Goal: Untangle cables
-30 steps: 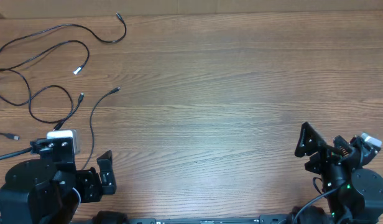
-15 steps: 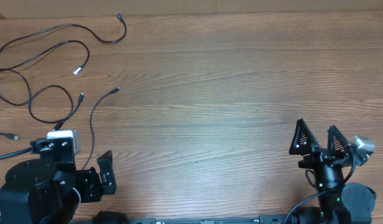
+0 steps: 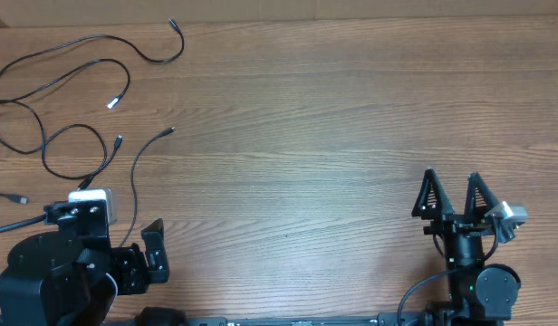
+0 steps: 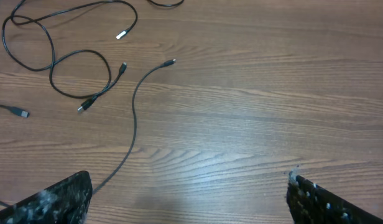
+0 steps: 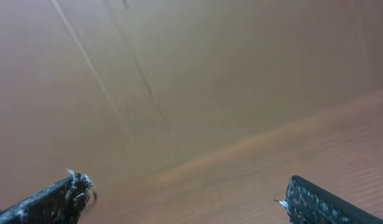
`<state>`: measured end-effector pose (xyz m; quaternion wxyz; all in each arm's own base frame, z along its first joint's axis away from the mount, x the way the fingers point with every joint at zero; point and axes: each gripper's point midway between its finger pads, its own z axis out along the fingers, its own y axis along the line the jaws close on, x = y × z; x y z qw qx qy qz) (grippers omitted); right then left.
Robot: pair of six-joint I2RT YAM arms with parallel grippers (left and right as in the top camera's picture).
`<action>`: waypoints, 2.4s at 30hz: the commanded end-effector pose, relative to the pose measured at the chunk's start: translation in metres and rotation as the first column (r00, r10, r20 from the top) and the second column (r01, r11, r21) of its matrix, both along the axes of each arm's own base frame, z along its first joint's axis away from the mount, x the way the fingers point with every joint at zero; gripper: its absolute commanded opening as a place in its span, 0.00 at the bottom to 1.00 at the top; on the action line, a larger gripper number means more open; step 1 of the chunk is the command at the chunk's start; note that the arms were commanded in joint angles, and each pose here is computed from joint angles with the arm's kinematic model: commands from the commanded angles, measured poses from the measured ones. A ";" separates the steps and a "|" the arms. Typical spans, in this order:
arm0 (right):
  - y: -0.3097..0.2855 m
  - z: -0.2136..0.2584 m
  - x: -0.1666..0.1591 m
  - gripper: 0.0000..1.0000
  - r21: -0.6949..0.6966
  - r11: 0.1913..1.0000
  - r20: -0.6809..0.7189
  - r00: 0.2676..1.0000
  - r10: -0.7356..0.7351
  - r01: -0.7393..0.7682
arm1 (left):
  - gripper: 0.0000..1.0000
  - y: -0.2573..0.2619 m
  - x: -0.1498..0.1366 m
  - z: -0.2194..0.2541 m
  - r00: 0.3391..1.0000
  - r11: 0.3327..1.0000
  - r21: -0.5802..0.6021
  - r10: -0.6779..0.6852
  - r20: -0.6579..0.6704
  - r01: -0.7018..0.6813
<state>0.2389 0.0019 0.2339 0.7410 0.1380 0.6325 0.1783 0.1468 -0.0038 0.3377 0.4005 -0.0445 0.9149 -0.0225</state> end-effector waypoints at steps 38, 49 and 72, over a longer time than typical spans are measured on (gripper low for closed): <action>-0.006 -0.065 0.007 1.00 -0.423 0.906 -0.166 0.981 -0.095 0.016 | 0.99 0.002 0.000 0.005 1.000 1.000 -0.007 0.021 0.018 -0.020; -0.006 -0.065 0.007 1.00 -0.420 0.907 -0.167 0.981 -0.095 0.017 | 1.00 0.002 0.000 0.005 1.000 1.000 -0.007 0.021 0.018 -0.020; -0.006 -0.064 0.008 1.00 -0.420 0.907 -0.162 0.982 -0.096 0.019 | 1.00 0.002 0.000 0.004 1.000 1.000 -0.007 0.021 0.017 -0.020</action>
